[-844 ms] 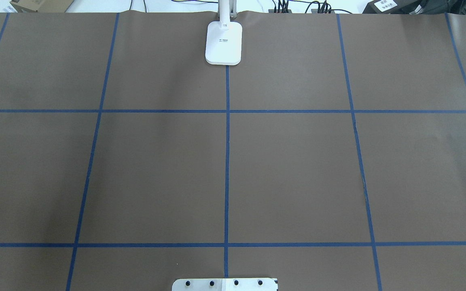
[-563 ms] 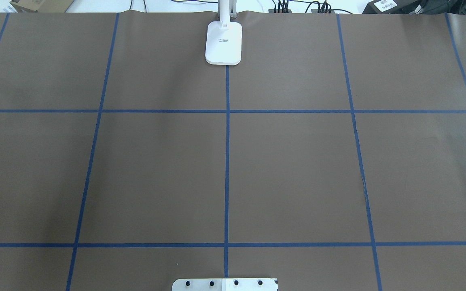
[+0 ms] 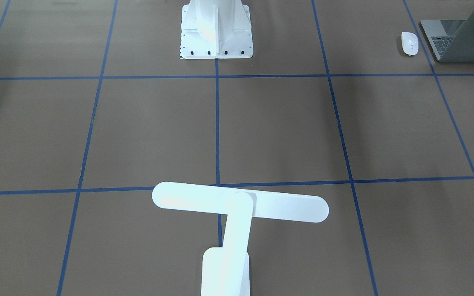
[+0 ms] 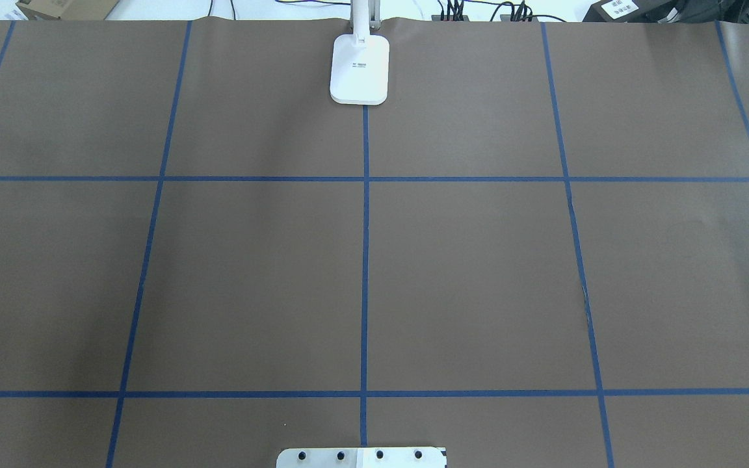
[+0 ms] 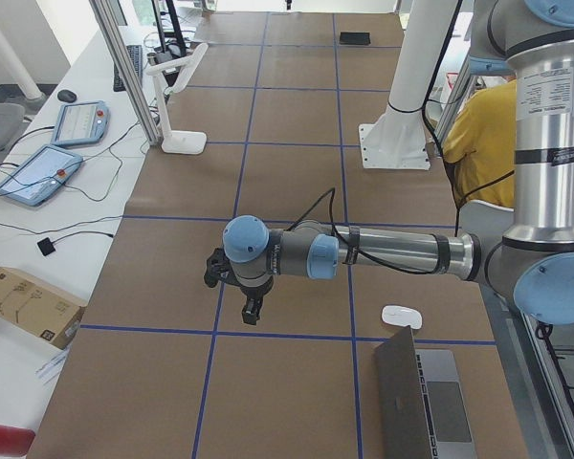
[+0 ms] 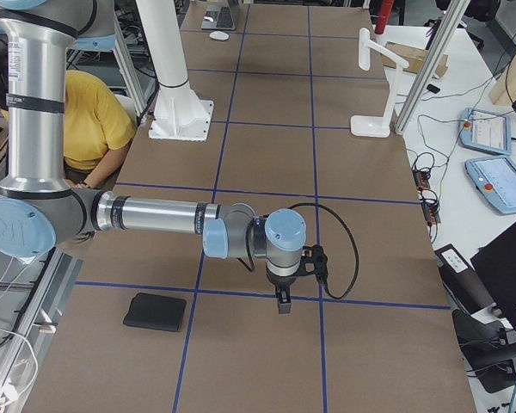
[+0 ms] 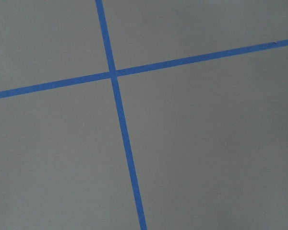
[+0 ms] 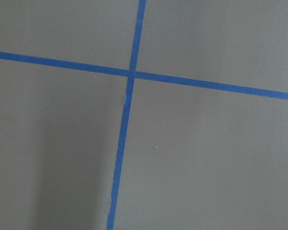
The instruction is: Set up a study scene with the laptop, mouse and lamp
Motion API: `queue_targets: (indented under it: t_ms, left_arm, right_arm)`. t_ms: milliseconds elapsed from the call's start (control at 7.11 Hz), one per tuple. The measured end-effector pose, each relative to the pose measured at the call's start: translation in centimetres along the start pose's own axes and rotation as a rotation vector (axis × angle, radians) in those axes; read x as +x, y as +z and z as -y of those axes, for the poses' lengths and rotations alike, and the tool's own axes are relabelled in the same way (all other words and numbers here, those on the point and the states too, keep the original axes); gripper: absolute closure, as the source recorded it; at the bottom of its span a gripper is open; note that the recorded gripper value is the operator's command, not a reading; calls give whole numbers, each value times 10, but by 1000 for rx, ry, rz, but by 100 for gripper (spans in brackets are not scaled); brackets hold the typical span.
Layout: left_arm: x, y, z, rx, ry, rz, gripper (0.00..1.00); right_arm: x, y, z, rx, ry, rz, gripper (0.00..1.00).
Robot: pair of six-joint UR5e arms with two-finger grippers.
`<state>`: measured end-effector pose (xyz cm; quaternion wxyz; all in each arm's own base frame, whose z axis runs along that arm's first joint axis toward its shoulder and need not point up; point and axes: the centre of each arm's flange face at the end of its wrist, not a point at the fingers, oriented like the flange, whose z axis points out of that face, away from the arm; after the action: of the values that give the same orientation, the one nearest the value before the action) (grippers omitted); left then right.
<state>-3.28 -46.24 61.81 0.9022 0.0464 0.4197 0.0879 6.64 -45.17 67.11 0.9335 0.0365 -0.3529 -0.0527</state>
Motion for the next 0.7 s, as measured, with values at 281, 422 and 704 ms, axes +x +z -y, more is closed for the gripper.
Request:
queue_targets:
  t_ms: [281,422,704]
  left_arm:
    - [0,-1,2,1,-1,4,0]
    - [-1,-2,2,3,-4,6,0]
    - [-4,-6,1,10,-14,9,0]
  right_arm:
    - [1,1,0,-2,1,0,0]
    - [1,1,0,-2,0,0,0]
    - [1,1,0,-2,0,0,0]
